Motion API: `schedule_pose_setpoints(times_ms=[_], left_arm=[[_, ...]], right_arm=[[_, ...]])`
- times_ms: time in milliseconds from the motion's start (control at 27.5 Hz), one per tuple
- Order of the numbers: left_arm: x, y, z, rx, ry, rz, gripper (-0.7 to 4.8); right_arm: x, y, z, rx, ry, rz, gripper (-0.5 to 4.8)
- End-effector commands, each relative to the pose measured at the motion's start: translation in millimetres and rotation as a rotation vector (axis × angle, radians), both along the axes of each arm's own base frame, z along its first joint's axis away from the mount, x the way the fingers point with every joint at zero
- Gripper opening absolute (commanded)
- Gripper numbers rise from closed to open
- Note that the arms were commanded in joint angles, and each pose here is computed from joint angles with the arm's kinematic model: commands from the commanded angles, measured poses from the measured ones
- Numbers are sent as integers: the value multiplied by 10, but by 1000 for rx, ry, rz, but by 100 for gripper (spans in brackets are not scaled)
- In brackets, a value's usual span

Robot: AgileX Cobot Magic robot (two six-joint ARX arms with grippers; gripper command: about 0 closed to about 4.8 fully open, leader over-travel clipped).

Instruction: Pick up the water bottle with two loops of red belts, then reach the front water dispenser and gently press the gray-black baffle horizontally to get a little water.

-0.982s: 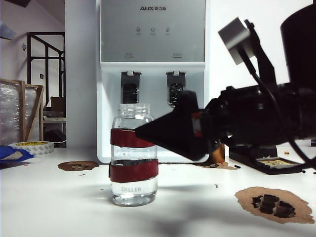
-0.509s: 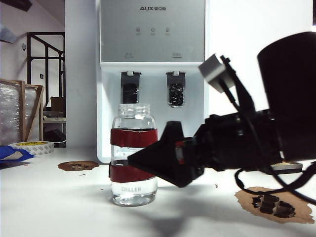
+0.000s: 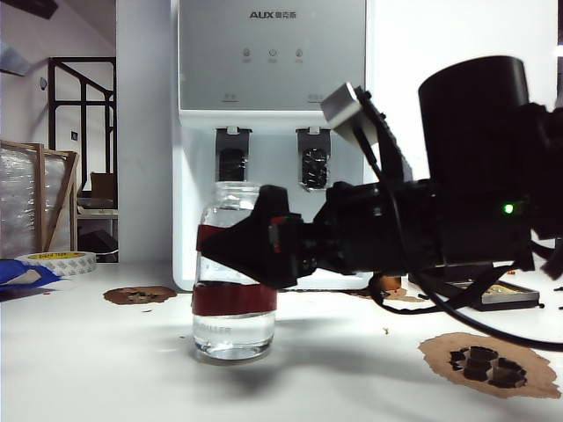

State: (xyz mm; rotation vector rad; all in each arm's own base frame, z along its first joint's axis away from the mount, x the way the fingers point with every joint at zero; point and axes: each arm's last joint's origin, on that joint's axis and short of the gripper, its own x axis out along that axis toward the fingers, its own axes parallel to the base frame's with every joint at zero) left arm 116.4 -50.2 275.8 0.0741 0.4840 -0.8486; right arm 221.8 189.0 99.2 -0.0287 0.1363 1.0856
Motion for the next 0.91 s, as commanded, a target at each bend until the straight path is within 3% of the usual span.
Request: schedule_pose_setpoints(times_ms=[36, 364, 509, 909], left_arm=[[6, -5, 14, 7, -29, -16, 479], [9, -5, 20, 6, -36, -16, 479], [9, -6, 21, 5, -37, -16, 479], [9, -5, 20, 6, -36, -16, 479]], right_arm=[[4, 12, -14, 12, 23, 16, 479], [-22, 23, -16, 16, 20, 106, 479], [-35, 29, -6, 25, 12, 158, 375], [-37, 30, -8, 24, 16, 165, 366]])
